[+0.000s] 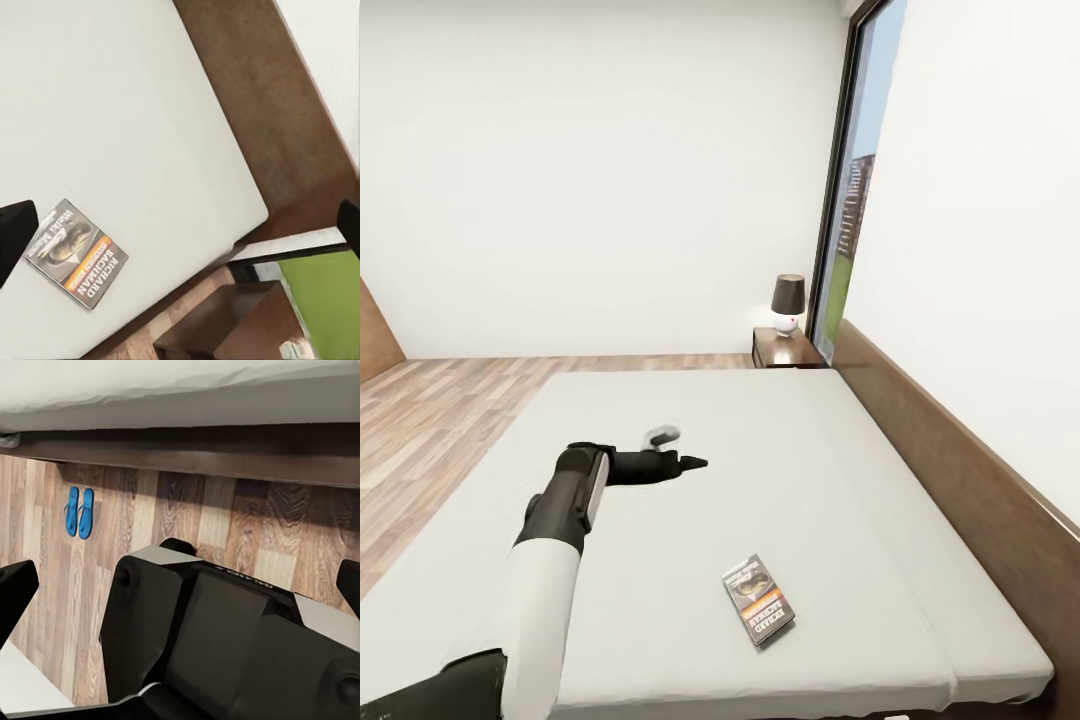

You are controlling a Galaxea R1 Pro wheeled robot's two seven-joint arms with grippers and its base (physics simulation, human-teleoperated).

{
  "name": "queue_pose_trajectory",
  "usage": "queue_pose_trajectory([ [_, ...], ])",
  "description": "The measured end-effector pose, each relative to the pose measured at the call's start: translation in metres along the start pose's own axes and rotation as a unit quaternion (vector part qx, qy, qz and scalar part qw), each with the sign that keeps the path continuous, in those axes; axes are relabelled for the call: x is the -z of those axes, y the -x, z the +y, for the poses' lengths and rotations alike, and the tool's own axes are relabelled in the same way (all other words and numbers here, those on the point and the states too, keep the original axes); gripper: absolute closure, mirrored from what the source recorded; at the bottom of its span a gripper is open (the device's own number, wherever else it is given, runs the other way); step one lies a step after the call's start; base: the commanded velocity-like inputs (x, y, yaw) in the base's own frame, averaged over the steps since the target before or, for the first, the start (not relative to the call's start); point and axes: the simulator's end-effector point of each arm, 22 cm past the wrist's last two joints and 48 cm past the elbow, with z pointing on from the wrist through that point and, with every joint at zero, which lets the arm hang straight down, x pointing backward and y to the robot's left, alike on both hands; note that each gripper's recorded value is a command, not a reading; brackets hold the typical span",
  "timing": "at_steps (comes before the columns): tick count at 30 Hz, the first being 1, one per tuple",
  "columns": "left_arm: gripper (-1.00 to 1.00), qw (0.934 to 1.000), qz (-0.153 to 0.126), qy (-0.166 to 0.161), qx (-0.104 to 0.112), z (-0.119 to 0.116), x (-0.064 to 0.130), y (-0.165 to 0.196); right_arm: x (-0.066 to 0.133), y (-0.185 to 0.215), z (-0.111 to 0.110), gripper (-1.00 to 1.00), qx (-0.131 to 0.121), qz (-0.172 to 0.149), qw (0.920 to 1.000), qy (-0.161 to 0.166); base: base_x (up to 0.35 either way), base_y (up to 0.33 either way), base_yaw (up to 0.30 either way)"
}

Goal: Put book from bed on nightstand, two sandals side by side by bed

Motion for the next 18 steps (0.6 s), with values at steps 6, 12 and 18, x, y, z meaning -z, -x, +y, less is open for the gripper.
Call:
queue_pose_trajectory([
  [6,-1.00,0.9998,-0.011,-0.016,-0.002,-0.020,0.004,0.029,-0.001,0.000,0.001,-1.00,0.001,-0.001,1.0000,0.001,0.000,0.000,0.000],
  [12,-1.00,0.9987,0.016,-0.038,0.031,-0.023,-0.012,0.008,-0.001,0.001,0.001,-1.00,0.002,-0.001,1.0000,0.001,0.000,0.000,0.000],
  [18,-1.00,0.9981,0.026,-0.040,0.039,-0.022,-0.016,0.000,0.000,0.001,0.000,-1.00,0.001,-0.002,1.0000,0.001,0.000,0.000,0.000],
])
